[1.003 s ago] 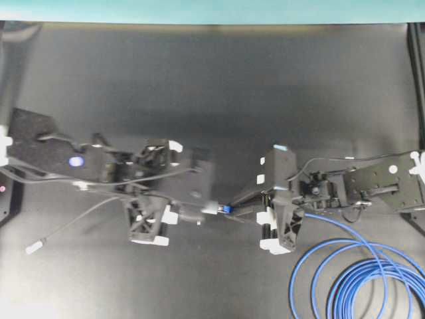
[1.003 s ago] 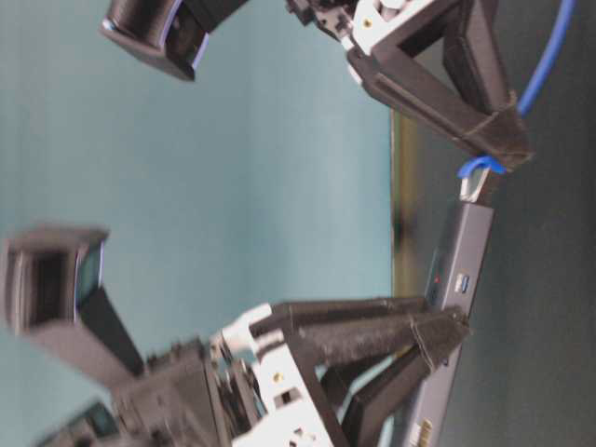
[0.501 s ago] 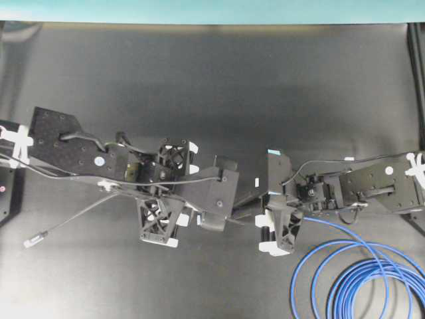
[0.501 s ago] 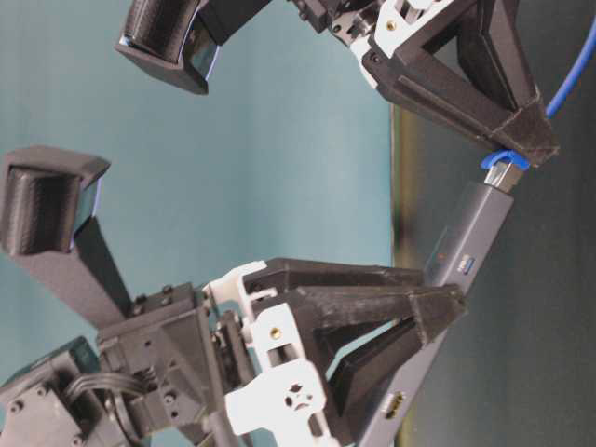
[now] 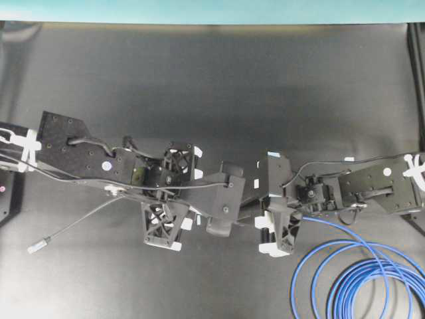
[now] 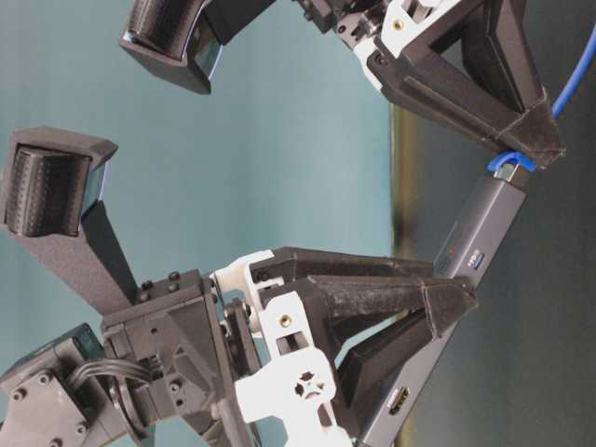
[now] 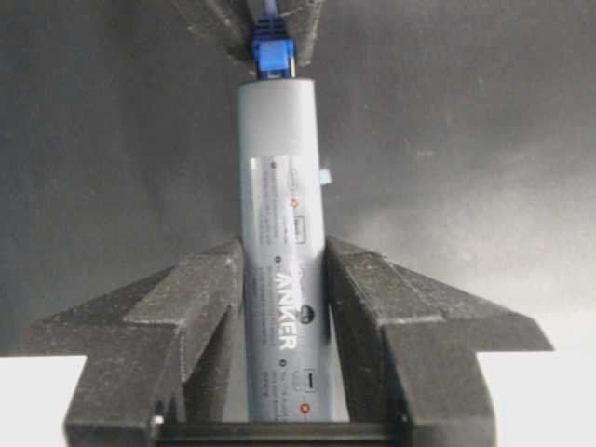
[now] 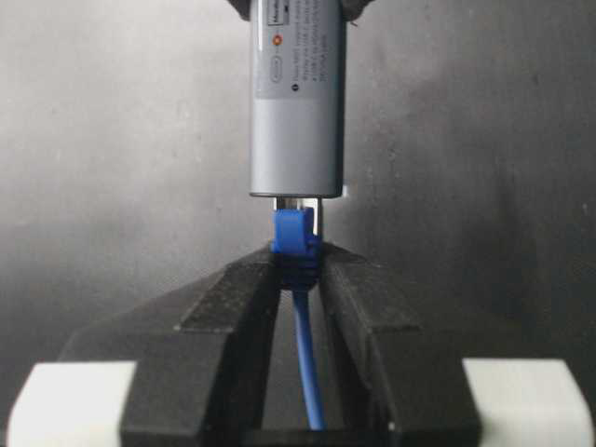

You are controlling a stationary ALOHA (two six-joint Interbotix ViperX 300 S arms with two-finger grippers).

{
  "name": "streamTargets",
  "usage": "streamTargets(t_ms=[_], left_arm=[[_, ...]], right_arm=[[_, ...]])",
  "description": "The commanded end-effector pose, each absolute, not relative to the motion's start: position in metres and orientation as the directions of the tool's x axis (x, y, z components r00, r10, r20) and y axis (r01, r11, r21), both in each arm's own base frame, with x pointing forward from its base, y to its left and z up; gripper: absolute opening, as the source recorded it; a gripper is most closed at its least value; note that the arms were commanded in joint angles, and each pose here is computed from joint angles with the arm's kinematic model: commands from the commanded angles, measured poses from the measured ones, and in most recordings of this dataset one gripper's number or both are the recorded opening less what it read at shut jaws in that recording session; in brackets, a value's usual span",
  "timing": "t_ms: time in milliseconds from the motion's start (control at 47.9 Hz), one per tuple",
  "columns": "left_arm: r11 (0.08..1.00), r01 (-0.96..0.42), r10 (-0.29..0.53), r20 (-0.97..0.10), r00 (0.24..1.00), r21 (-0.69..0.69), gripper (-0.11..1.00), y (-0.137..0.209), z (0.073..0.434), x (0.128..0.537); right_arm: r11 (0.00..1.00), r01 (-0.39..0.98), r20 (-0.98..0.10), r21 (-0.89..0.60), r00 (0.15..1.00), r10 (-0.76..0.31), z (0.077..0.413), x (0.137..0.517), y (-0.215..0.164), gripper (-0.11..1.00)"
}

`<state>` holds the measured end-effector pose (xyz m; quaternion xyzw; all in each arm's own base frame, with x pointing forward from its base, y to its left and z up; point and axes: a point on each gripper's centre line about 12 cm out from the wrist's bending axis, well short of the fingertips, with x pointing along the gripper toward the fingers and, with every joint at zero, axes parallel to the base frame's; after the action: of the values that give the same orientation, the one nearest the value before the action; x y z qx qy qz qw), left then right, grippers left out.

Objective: Insert the LAN cable into the hub.
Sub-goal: 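Press the plug fully into the hub port with both grippers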

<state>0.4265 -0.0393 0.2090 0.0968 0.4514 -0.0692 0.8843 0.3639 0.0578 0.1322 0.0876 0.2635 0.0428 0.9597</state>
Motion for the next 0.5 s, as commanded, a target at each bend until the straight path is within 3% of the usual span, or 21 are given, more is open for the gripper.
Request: streamTargets(t_ms=[0,209,397,480], left_arm=[[0.969,0.218,-0.046,-0.792,0.609,0.112,0.28,-0.045,0.212,0.423],[0.966,0.233,-0.052,-0.805,0.59,0.109,0.28,-0.048,0.203,0.403],[0.968,0.23,-0.053,-0.808,0.586,0.104,0.28,-0.048,0.195,0.398],[0.97,0.223,-0.051,-0.813,0.58,0.098,0.28,-0.047,0.192,0.396]], right_arm=[[0.979,-0.05,-0.415,0.2,0.9,0.13,0.156,0.381,0.059,0.13],[0.982,-0.049,-0.521,0.185,0.842,0.14,0.138,0.369,0.065,0.13],[0.982,-0.045,-0.543,0.185,0.828,0.14,0.132,0.358,0.064,0.14],[0.981,-0.039,-0.544,0.19,0.827,0.139,0.131,0.354,0.063,0.29]])
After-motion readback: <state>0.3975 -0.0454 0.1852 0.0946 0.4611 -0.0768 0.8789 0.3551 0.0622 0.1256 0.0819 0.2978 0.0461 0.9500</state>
